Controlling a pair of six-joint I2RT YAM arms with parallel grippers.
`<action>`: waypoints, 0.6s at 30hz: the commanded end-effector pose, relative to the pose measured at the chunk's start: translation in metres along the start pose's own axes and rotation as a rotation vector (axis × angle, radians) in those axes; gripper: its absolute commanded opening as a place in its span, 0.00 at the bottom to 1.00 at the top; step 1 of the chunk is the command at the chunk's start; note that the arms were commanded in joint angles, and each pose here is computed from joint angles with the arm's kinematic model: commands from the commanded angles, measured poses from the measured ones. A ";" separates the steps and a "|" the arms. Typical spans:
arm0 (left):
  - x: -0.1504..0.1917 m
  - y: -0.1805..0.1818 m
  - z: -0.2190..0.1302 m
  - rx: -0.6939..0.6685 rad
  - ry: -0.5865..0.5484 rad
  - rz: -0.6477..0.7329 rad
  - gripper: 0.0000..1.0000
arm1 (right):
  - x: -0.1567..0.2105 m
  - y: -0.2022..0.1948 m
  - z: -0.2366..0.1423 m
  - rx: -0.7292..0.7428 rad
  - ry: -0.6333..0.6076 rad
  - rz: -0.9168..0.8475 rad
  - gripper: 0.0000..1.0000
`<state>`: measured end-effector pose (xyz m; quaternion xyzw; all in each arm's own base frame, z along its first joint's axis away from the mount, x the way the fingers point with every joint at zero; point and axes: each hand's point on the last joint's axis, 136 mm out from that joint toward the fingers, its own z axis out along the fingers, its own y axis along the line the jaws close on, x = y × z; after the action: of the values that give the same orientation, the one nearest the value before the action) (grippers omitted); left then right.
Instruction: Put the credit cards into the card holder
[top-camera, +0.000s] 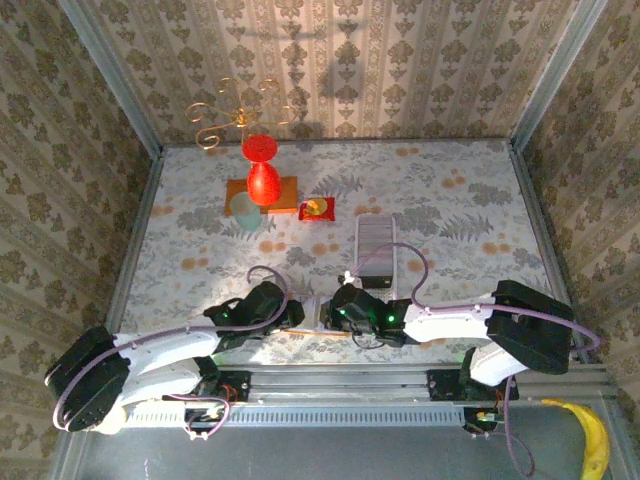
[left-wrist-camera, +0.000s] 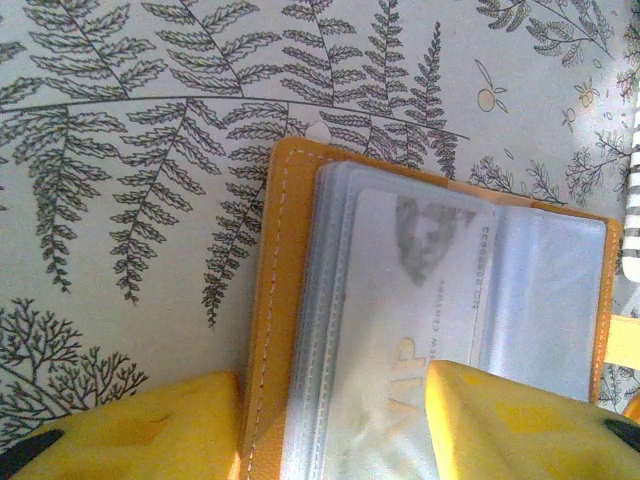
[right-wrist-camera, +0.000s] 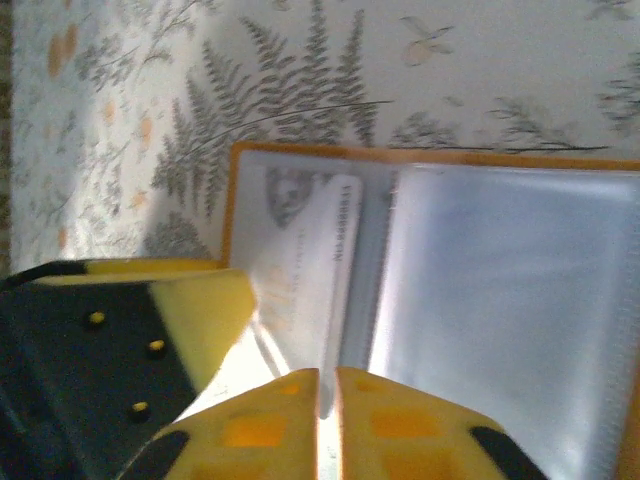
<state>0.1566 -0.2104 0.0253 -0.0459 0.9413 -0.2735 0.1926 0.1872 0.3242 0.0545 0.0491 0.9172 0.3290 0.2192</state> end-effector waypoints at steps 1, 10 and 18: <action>0.019 0.008 0.006 0.010 0.079 -0.023 0.52 | 0.003 -0.044 0.001 0.186 -0.009 -0.047 0.08; 0.014 -0.008 0.000 0.092 0.059 -0.009 0.49 | 0.021 -0.061 0.019 0.236 0.062 -0.047 0.01; 0.006 -0.032 -0.014 0.208 0.026 0.004 0.47 | 0.024 -0.062 0.021 0.234 0.071 -0.042 0.00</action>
<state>0.1512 -0.2125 0.0319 -0.0409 0.9288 -0.3120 0.1958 0.1879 0.3157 0.0210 0.0459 0.9381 0.2720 0.2093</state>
